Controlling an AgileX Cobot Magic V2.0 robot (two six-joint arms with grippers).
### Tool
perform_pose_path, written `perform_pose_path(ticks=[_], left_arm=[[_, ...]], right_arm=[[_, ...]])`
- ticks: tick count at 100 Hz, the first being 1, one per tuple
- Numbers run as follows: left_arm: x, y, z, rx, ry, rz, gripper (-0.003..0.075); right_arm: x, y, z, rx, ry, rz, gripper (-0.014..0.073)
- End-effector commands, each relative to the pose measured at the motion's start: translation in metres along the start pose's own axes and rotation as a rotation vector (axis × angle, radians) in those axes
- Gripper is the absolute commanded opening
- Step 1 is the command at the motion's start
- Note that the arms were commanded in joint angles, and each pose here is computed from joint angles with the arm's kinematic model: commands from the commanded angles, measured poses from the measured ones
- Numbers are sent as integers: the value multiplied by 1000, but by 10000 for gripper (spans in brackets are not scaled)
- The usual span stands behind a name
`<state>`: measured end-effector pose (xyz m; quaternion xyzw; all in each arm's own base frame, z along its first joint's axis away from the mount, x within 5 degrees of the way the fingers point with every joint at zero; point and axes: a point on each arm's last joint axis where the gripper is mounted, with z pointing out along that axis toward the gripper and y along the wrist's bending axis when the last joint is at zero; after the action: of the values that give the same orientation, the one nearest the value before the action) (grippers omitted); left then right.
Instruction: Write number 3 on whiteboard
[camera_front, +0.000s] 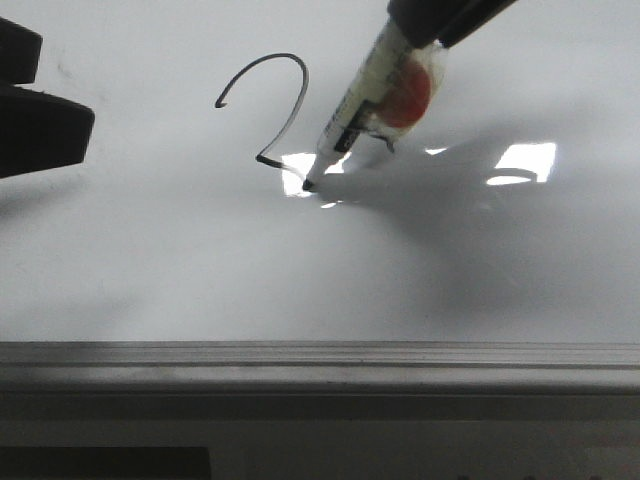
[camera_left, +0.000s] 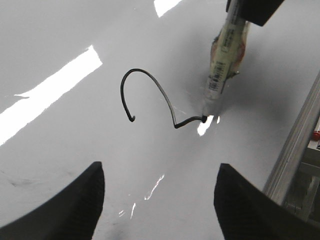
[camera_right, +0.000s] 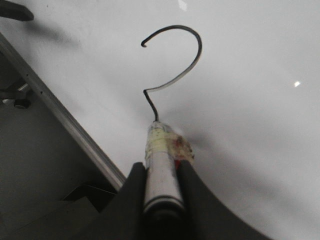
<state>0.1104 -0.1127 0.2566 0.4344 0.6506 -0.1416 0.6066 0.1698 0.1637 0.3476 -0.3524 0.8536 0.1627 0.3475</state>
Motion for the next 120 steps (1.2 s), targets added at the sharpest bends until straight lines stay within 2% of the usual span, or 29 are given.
perform_pose_path(ticks=[1, 23, 41, 52, 75, 89, 103, 113, 120], left_arm=[[-15, 5, -1, -22, -96, -17, 440], [-15, 4, -1, -20, -96, -6, 440], [-15, 4, -1, -17, -97, -4, 440], [-14, -3, 1, 32, -84, 56, 440], [-13, -22, 16, 145, -87, 67, 440], [-7, -24, 24, 158, -49, 46, 440], [-9, -25, 27, 159, -77, 29, 435], [-12, -24, 27, 150, -102, 0, 345], [-13, -24, 27, 150, -116, -1, 208]], right_arm=[[1, 4, 8, -6, -14, -24, -64], [-20, 17, 36, -37, -108, -54, -64], [-25, 20, 19, -46, -150, -54, -64], [-26, 29, 6, -88, -192, -46, -64], [-25, 54, 4, -167, -213, -96, -64], [-24, 58, 3, -187, -202, -96, -64], [-24, 59, 3, -195, -199, -85, -64], [-23, 59, 3, -197, -193, -84, -64], [-23, 59, 3, -199, -191, -81, -64]])
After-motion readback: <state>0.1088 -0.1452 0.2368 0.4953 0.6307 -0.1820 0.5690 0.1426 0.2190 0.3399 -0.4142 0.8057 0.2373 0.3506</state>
